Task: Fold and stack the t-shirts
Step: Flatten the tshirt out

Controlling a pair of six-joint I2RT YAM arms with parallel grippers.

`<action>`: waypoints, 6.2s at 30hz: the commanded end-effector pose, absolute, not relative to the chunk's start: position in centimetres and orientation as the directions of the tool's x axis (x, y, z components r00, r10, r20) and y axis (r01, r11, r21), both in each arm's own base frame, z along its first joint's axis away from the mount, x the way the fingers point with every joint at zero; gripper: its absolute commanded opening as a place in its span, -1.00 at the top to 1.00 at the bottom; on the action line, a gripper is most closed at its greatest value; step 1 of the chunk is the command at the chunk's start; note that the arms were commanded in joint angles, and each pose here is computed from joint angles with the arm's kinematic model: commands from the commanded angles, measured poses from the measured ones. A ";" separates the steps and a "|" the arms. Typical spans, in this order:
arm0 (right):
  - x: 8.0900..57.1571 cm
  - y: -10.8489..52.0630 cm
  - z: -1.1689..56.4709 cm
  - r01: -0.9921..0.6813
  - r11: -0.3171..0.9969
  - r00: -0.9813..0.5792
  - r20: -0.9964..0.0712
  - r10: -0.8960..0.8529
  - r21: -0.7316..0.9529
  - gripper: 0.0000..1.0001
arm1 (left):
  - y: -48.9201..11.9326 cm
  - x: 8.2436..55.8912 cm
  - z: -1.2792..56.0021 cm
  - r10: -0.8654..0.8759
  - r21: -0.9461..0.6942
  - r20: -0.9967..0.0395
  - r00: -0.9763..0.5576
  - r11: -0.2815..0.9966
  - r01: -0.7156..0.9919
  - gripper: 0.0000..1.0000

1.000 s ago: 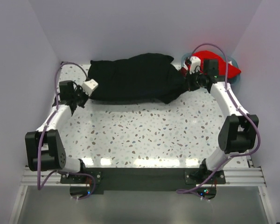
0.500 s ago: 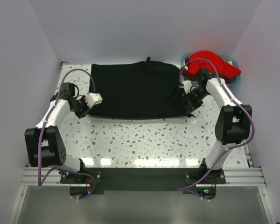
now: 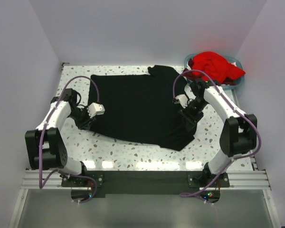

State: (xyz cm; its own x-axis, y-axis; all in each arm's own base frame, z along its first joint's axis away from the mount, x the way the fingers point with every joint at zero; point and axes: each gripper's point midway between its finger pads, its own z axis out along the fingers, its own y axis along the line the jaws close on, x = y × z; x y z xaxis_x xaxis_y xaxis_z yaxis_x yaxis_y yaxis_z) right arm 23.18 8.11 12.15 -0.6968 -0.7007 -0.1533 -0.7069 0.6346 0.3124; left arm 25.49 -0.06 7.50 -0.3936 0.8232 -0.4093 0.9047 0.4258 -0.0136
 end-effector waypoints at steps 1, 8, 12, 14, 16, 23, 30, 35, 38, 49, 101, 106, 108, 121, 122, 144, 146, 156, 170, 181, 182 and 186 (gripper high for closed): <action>25.0 5.6 10.6 -0.656 0.724 -0.749 -0.070 -0.659 0.214 0.00 | 2.3 31.0 7.9 0.734 0.080 -0.444 -0.514 0.604 0.793 0.02; 25.0 8.0 12.4 -0.689 0.676 -0.724 -0.200 -0.660 0.262 0.15 | -2.7 34.5 15.0 0.595 0.122 -0.728 -0.340 0.601 0.790 -0.24; 21.8 9.3 11.6 -0.721 0.598 -0.675 -0.159 -0.721 0.350 0.18 | -11.1 31.6 15.2 0.639 0.124 -0.747 -0.183 0.404 0.906 -0.25; 20.6 9.7 11.2 -0.735 0.574 -0.651 -0.141 -0.745 0.362 0.24 | -13.4 31.2 16.1 0.608 0.134 -0.782 -0.137 0.379 0.916 -0.28; 19.5 9.7 11.2 -0.768 0.526 -0.605 -0.144 -0.783 0.365 0.28 | -16.1 29.5 16.1 0.561 0.090 -0.820 -0.113 0.322 0.942 -0.32; 16.7 11.6 9.1 -0.901 0.351 -0.400 -0.176 -0.899 0.254 0.17 | -15.5 29.0 15.0 0.481 0.017 -0.846 -0.232 0.457 0.889 -0.34; 16.9 14.3 5.2 -0.958 0.261 -0.277 -0.144 -0.950 0.118 0.08 | -9.9 29.9 13.2 0.399 -0.113 -0.798 -0.451 0.636 0.763 -0.34; 16.6 15.4 3.1 -0.964 0.249 -0.258 -0.091 -0.962 0.094 -0.02 | -7.3 30.2 12.9 0.379 -0.115 -0.779 -0.499 0.697 0.708 -0.34; 16.4 15.2 1.7 -0.962 0.256 -0.261 -0.051 -0.964 0.093 0.08 | -6.7 30.2 12.7 0.378 -0.110 -0.774 -0.507 0.709 0.697 -0.35; 18.6 18.0 8.5 -0.925 0.258 -0.318 -0.196 -0.928 0.279 1.00 | -5.7 31.1 13.5 0.374 -0.106 -0.775 -0.509 0.717 0.689 -0.34; 24.0 9.0 8.1 -0.384 0.799 -0.874 0.096 -0.476 0.463 -0.10 | -40.3 26.6 10.8 0.358 0.531 -0.766 0.534 -0.116 0.839 -0.38; 25.4 9.5 6.2 -0.340 0.816 -0.890 0.121 -0.440 0.467 -0.05 | -40.8 27.6 9.9 0.388 0.532 -0.753 0.531 -0.116 0.839 0.10; 25.7 9.5 5.6 -0.331 0.822 -0.891 0.134 -0.434 0.464 0.00 | -41.0 27.6 10.0 0.387 0.528 -0.754 0.531 -0.124 0.840 0.30; 22.4 7.3 7.2 -0.400 0.814 -0.848 0.168 -0.503 0.420 1.00 | -39.0 18.1 11.1 0.360 0.280 -0.828 0.430 -0.398 0.874 1.00; 21.4 6.8 7.1 -0.402 0.816 -0.838 0.193 -0.511 0.415 1.00 | -38.8 16.6 10.9 0.353 0.264 -0.829 0.434 -0.436 0.860 1.00; 18.6 8.6 9.9 -0.590 0.743 -0.758 0.100 -0.645 0.316 0.13 | -28.1 17.3 15.9 0.502 0.031 -0.850 0.158 -0.250 0.968 0.03; 18.2 9.7 9.1 -0.631 0.711 -0.723 0.098 -0.684 0.310 0.14 | -23.0 21.7 14.7 0.570 0.061 -0.812 0.126 -0.132 0.989 0.03; 22.4 9.6 4.0 -0.657 0.723 -0.710 0.149 -0.689 0.214 0.17 | -4.8 32.6 9.1 0.775 0.014 -0.600 -0.199 0.259 0.966 -0.08; 21.1 7.8 2.8 -0.681 0.703 -0.667 0.222 -0.711 0.205 0.15 | -1.7 36.2 5.9 0.844 -0.044 -0.523 -0.121 0.115 0.992 -0.15; 21.2 6.5 2.3 -0.670 0.715 -0.670 0.255 -0.698 0.199 0.14 | -2.3 33.8 4.4 0.838 -0.075 -0.540 -0.080 0.047 0.996 -0.03; 21.2 6.4 2.3 -0.668 0.718 -0.671 0.258 -0.695 0.199 0.15 | -2.3 33.9 4.3 0.839 -0.068 -0.539 -0.076 0.047 0.997 -0.02; 21.1 6.0 2.3 -0.671 0.715 -0.665 0.267 -0.697 0.195 0.15 | -2.2 33.6 3.6 0.843 -0.062 -0.534 -0.066 0.039 0.997 0.10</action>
